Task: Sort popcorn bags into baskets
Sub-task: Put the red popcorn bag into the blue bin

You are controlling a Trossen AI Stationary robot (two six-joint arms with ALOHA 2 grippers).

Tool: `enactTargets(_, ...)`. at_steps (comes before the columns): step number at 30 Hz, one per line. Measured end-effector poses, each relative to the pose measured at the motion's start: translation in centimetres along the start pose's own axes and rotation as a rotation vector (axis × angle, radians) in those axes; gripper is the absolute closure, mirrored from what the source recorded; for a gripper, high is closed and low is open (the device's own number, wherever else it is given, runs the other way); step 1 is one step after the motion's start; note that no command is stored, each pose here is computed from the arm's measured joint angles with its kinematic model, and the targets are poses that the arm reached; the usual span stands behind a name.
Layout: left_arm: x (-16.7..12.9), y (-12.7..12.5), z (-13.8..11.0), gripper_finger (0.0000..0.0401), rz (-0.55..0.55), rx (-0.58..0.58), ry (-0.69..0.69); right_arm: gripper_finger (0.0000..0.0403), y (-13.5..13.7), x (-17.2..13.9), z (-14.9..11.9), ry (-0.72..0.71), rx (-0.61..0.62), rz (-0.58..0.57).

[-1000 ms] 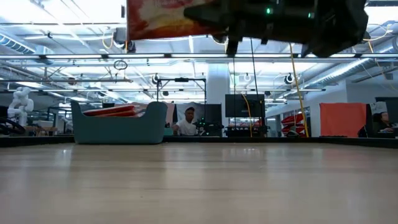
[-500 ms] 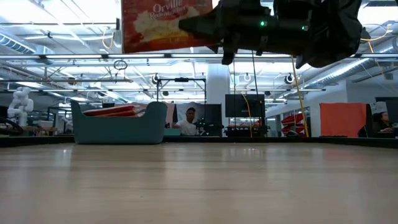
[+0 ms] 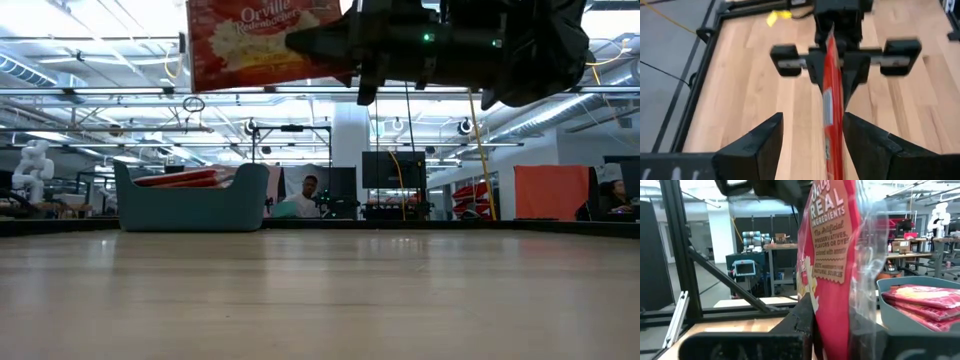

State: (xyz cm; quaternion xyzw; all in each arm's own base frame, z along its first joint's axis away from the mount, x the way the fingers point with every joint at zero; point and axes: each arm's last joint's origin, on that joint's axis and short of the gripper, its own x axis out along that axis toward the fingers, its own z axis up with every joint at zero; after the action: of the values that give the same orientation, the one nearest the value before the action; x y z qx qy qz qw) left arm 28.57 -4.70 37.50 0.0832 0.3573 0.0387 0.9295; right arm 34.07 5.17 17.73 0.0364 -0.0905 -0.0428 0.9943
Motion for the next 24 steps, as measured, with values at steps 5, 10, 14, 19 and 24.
enactTargets(5, 0.0, 0.0, -0.1, 0.0192, -0.001, 0.002, 0.012, 0.0385, -0.3, 0.1, 0.2, -0.023, 0.033, -0.011)
enactTargets(10, 0.0, 0.0, -0.3, 0.0192, 0.001, 0.014, 0.033, 0.0385, -0.7, 0.2, 0.3, -0.033, 0.06, -0.022)
enactTargets(14, -0.1, 0.1, -0.6, 0.0192, 0.009, 0.003, 0.064, 0.0385, -0.5, 0.1, 0.1, -0.01, 0.041, -0.015)
enactTargets(19, -0.9, -0.4, -1.3, 0.0192, 0.0, -0.013, 0.106, 0.0385, 0.2, 0.0, 0.1, -0.007, 0.007, 0.004)
enactTargets(24, -1.1, -0.5, -1.7, 0.0192, -0.027, -0.027, 0.14, 0.0385, 0.3, 0.0, 0.1, -0.001, 0.012, -0.031)
